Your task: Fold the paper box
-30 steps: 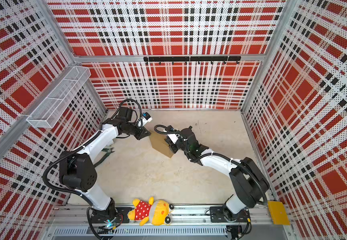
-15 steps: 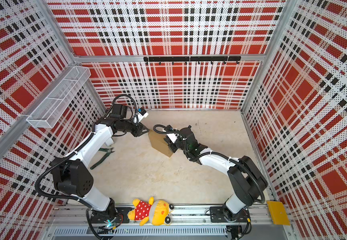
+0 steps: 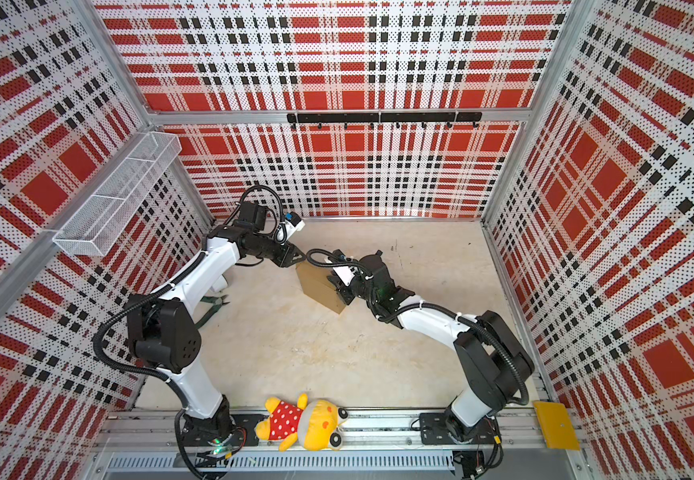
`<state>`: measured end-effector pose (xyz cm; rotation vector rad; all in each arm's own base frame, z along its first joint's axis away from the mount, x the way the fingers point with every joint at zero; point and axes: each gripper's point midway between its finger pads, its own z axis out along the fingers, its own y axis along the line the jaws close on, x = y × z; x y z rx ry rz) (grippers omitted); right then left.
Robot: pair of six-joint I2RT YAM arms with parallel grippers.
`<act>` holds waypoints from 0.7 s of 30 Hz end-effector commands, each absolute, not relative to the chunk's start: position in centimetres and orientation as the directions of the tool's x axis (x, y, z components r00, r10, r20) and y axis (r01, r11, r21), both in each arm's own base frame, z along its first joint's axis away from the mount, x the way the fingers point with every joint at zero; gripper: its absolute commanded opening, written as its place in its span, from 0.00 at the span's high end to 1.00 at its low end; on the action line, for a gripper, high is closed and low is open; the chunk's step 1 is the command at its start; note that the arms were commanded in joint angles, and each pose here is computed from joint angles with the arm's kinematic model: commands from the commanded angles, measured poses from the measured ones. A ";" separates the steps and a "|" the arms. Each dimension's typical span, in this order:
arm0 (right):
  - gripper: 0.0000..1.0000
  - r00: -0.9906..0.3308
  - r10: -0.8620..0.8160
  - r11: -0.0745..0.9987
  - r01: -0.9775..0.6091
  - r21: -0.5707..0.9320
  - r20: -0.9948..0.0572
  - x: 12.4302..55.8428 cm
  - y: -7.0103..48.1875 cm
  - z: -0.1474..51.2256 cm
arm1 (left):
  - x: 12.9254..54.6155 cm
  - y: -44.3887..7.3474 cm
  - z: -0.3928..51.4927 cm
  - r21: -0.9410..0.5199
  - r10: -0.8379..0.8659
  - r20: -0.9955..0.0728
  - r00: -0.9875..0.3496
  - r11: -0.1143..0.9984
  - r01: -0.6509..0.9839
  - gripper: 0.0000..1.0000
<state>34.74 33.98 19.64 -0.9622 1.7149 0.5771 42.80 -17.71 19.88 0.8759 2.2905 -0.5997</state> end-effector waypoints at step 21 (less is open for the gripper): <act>0.77 -0.137 -0.352 0.538 -0.839 -0.081 -0.926 34.1 34.2 17.5 | 42.1 -17.4 17.2 -0.179 0.465 -0.640 -0.611 0.684 0.708 0.65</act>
